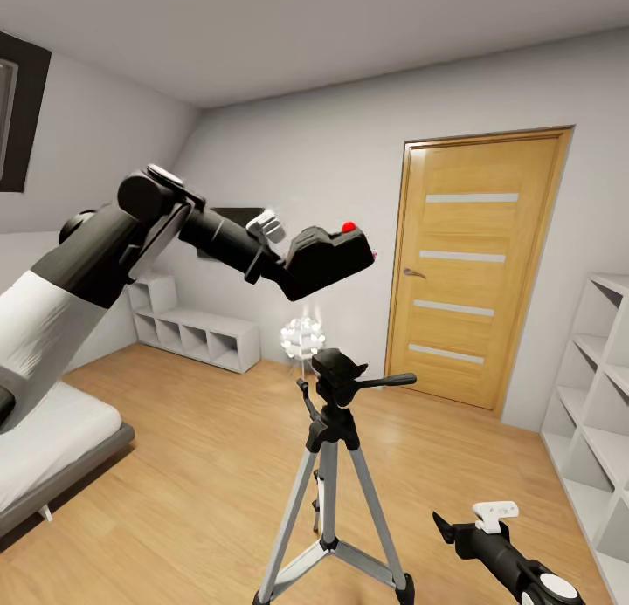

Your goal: Attach the digital camera to the camera tripod in the bedroom.

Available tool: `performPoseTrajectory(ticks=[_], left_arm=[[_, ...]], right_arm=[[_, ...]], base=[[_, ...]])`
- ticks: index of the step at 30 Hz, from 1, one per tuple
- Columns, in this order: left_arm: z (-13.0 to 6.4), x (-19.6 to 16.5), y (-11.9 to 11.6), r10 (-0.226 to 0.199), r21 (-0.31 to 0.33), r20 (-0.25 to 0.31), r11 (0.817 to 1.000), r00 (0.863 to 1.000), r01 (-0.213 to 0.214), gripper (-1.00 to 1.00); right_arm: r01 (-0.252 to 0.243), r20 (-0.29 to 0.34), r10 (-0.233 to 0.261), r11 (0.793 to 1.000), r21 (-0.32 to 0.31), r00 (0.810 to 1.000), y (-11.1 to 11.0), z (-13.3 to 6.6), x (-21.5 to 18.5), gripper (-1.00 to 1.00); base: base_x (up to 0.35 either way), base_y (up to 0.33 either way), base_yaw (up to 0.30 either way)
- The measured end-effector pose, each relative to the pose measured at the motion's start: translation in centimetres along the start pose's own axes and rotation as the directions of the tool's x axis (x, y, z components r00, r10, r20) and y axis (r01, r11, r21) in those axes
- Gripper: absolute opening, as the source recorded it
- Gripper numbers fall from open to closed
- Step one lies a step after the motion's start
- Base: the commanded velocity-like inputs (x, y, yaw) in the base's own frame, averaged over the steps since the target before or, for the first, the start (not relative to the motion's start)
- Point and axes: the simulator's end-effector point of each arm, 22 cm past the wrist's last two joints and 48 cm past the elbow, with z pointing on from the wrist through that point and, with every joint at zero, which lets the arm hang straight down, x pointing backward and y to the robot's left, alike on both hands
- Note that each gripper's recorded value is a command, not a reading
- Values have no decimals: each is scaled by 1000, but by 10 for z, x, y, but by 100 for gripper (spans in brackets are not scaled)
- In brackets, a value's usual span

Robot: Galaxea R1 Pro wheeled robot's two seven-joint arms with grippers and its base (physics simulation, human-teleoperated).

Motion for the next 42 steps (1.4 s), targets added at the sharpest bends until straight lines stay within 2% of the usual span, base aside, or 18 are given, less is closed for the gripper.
performPoseTrajectory(ticks=[6,13,16,19,20,24,30,32,35,42], left_arm=[[3,13,-2,-5,12,-30,1000,1000,5,-100],[5,19,-2,-8,18,-46,1000,999,9,-100],[11,28,-1,-19,19,-73,1000,997,20,-100],[20,39,8,-62,18,-100,998,993,64,-100],[25,45,15,-96,15,-112,995,989,99,-100],[39,53,24,-166,27,-127,985,978,171,-100],[62,54,18,-184,53,-159,979,970,195,-100],[72,67,20,-202,46,-199,975,959,216,-100],[76,74,21,-213,42,-219,973,952,228,-100],[78,78,22,-218,36,-233,972,948,232,-100]], right_arm=[[-1,1,1,1000,1,1000,0,0,0,100],[-6,8,6,999,46,1000,-13,8,-5,100],[-3,34,1,998,65,999,-19,12,-5,100],[-1,59,-3,997,74,998,-22,14,-7,100],[-1,66,-4,997,77,998,-24,15,-7,100],[-2,74,-3,997,79,997,-23,17,-6,100],[-4,79,-2,997,75,997,-19,18,-5,100],[0,96,-7,997,73,995,-17,18,-7,100],[1,100,-8,997,75,995,-17,18,-3,100],[7,96,-13,998,68,995,-13,19,7,100]], base=[[0,0,0],[0,0,0],[0,0,0],[0,0,0],[0,0,0],[0,0,0],[0,0,0],[0,0,0],[0,0,0],[0,0,0]])
